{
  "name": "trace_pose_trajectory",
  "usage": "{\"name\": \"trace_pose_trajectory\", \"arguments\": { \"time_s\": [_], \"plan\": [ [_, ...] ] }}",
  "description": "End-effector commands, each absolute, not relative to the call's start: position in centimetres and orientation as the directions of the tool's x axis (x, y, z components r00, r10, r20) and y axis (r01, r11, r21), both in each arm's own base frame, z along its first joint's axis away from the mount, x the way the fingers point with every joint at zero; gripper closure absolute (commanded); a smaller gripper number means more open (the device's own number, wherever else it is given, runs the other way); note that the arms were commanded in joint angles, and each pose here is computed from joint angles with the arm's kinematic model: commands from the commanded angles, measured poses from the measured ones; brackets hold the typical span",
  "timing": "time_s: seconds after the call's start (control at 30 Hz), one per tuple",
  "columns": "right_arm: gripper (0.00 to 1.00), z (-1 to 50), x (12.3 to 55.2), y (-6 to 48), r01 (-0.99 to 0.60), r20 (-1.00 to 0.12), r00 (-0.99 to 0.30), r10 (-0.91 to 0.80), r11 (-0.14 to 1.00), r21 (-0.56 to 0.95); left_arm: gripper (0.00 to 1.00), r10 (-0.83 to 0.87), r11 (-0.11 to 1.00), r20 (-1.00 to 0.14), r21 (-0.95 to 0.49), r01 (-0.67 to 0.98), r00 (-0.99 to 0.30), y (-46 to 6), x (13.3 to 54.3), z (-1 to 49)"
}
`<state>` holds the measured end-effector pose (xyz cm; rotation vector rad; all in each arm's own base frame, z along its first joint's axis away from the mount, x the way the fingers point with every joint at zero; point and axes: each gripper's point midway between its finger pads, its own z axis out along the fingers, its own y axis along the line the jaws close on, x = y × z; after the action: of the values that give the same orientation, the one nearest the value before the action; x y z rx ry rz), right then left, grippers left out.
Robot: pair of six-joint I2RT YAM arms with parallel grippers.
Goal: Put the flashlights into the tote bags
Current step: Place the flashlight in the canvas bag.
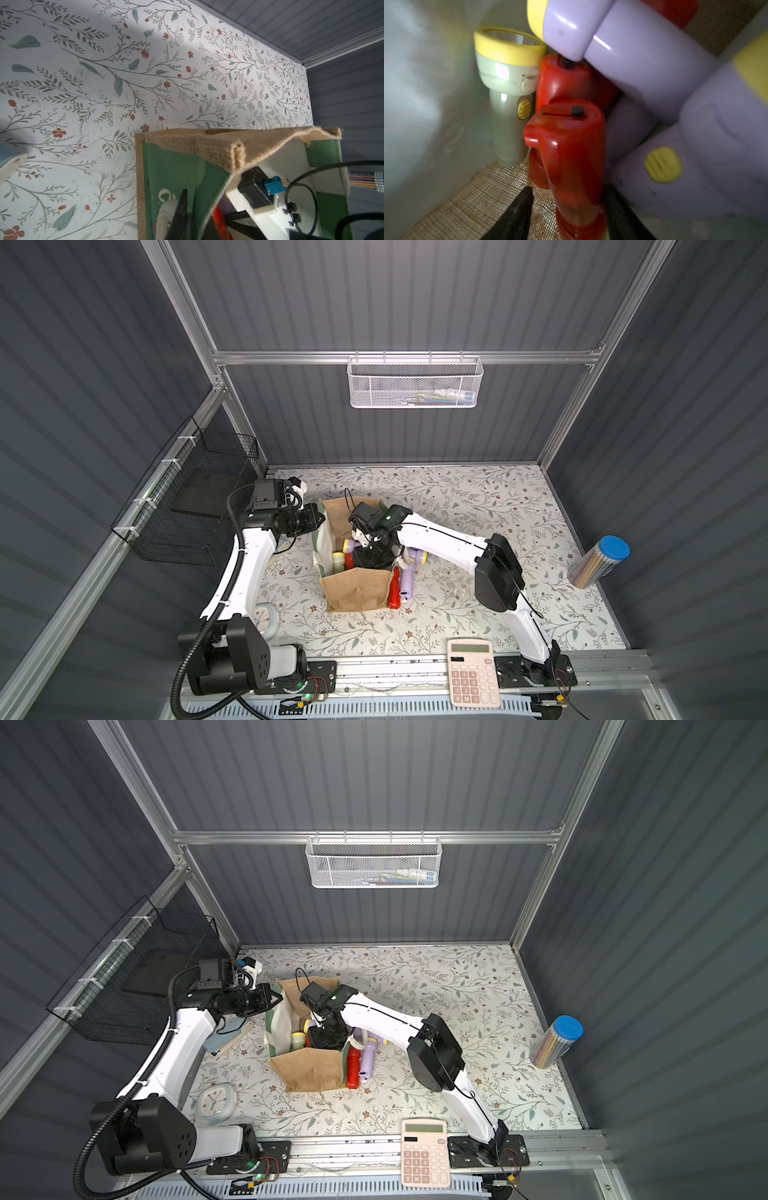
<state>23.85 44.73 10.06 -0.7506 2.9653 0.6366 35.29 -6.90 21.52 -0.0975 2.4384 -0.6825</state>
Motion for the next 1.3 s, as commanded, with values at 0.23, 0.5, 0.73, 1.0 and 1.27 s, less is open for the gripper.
{"name": "trace_pose_trajectory", "arguments": {
  "time_s": [0.23,0.5,0.73,1.0,1.27],
  "plan": [
    [0.33,13.5,24.2,42.9,-0.468,-0.178,-0.884,-0.432,0.824,0.319,1.00,-0.225,0.863,-0.536,-0.497,0.089,-0.814,-7.0,34.6,22.2],
    [0.29,15.8,26.7,41.0,-0.455,-0.297,-0.872,-0.390,0.868,0.197,1.00,-0.226,0.862,-0.546,-0.497,0.095,-0.807,-7.0,34.5,22.6],
    [0.31,18.9,27.4,41.1,-0.463,-0.379,-0.851,-0.363,0.859,0.219,1.00,-0.224,0.864,-0.547,-0.494,0.095,-0.807,-7.0,34.4,22.6],
    [0.31,21.8,27.1,42.2,-0.524,-0.436,-0.817,-0.378,0.801,0.289,1.00,-0.210,0.886,-0.558,-0.456,0.085,-0.803,-6.3,34.4,22.8],
    [0.32,25.3,27.0,42.5,-0.559,-0.515,-0.785,-0.346,0.753,0.346,1.00,-0.205,0.911,-0.569,-0.409,0.058,-0.796,-5.4,34.3,23.0]
  ]
}}
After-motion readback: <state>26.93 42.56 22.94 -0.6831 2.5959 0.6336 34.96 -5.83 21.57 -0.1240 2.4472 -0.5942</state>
